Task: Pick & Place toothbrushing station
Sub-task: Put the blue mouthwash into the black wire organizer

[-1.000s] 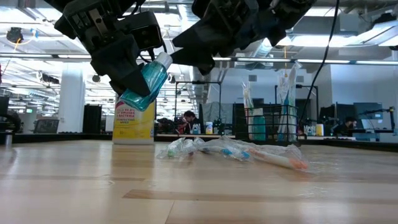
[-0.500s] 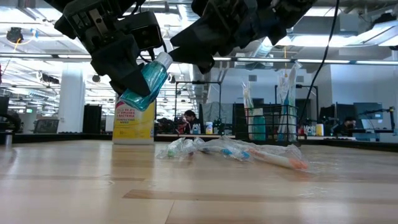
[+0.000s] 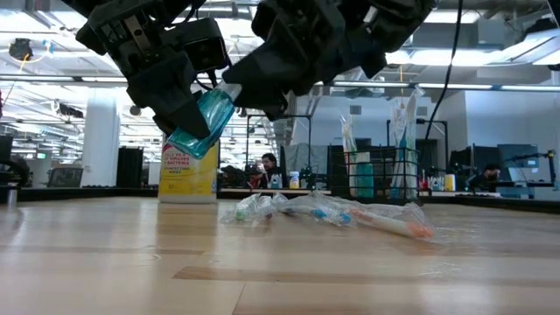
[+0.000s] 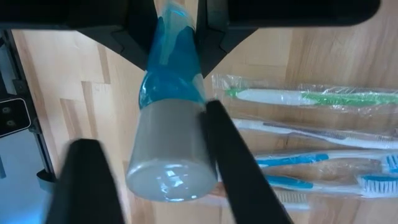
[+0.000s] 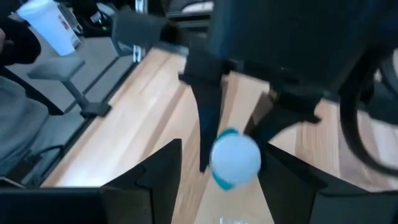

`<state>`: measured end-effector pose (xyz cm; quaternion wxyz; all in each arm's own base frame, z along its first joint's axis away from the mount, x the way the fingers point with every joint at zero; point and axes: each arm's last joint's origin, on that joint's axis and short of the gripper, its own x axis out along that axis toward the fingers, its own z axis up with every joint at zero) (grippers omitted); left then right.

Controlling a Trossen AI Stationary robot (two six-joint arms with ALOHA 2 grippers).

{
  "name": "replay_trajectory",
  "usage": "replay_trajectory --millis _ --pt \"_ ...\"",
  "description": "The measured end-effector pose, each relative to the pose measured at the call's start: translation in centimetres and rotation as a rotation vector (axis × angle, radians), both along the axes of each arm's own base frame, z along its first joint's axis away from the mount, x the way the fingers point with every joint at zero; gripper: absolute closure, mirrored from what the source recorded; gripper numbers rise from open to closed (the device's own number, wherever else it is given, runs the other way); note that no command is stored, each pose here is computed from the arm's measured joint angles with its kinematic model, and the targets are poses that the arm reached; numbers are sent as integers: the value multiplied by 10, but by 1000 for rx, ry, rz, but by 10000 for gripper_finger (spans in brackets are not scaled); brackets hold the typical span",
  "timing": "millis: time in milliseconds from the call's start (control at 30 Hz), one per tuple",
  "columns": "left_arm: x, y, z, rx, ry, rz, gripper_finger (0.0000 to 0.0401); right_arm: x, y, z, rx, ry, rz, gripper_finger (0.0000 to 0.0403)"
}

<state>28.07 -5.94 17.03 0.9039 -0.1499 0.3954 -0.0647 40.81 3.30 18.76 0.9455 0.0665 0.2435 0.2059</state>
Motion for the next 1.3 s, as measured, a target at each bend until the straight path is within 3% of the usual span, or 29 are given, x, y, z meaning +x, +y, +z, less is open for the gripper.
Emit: replay_trajectory --millis 333,900,1300 --pt "0 0 0 2 -4 3 338 7 1 -16 1 12 -3 230" --pt "0 0 0 3 -4 3 338 12 3 -12 -1 9 11 295" --pt "0 0 0 1 -4 2 338 12 5 -12 -2 8 18 285"
